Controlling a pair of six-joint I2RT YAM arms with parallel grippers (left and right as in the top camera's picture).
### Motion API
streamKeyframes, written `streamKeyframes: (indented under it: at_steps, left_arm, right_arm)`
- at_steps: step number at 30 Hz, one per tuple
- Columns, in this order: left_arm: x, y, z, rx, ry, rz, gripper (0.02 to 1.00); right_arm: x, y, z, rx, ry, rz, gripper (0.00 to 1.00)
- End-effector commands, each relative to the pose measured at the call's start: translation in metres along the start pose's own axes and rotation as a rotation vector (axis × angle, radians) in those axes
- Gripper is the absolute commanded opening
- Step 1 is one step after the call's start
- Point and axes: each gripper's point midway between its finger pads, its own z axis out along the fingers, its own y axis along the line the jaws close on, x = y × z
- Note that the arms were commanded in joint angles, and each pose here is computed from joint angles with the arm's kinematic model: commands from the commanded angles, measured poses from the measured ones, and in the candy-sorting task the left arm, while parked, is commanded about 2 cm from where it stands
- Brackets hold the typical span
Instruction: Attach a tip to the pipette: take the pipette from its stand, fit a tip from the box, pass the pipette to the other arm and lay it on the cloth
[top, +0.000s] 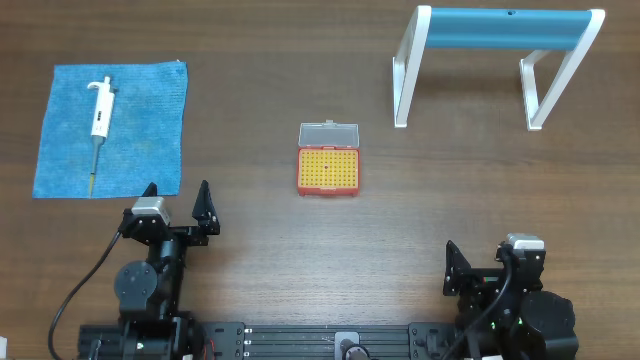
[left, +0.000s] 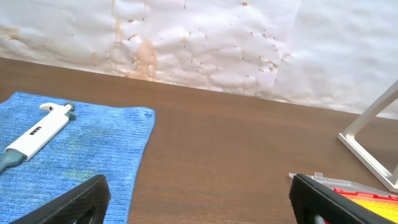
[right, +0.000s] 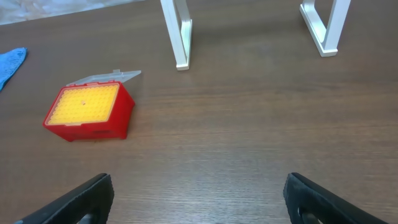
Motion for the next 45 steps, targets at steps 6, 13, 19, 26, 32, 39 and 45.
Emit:
streamKeyframes:
  at_steps: [6,13,19,26,32,39,45]
  left_arm:
    - [0.0,0.003,0.0,-0.014,-0.004,0.012,0.932]
    - [0.0,0.003,0.0,-0.014,-0.004,0.012,0.932]
    - [0.0,0.003,0.0,-0.014,-0.004,0.012,0.932]
    - [0.0,0.003,0.0,-0.014,-0.004,0.012,0.932]
    - [0.0,0.003,0.0,-0.014,-0.004,0.012,0.93]
    - [0.0,0.003,0.0,-0.014,-0.004,0.012,0.932]
    - [0.0,0.003,0.0,-0.014,-0.004,0.012,0.932]
  right_arm:
    - [-0.001,-0.002,-0.001,0.009,-0.012,-0.013,0.888]
    - [-0.038,-0.016,0.008,0.108,-0.181,-0.087,0.886]
    - [-0.08,-0.007,0.062,0.088,-0.574,-0.295,0.886]
    - [-0.035,-0.023,0.097,0.076,-0.492,-0.297,0.886]
    - [-0.028,-0.028,0.101,0.094,-0.458,-0.29,0.886]
    - [-0.028,-0.028,0.101,0.094,-0.458,-0.289,0.886]
    - [-0.028,-0.028,0.101,0.094,-0.458,-0.29,0.886]
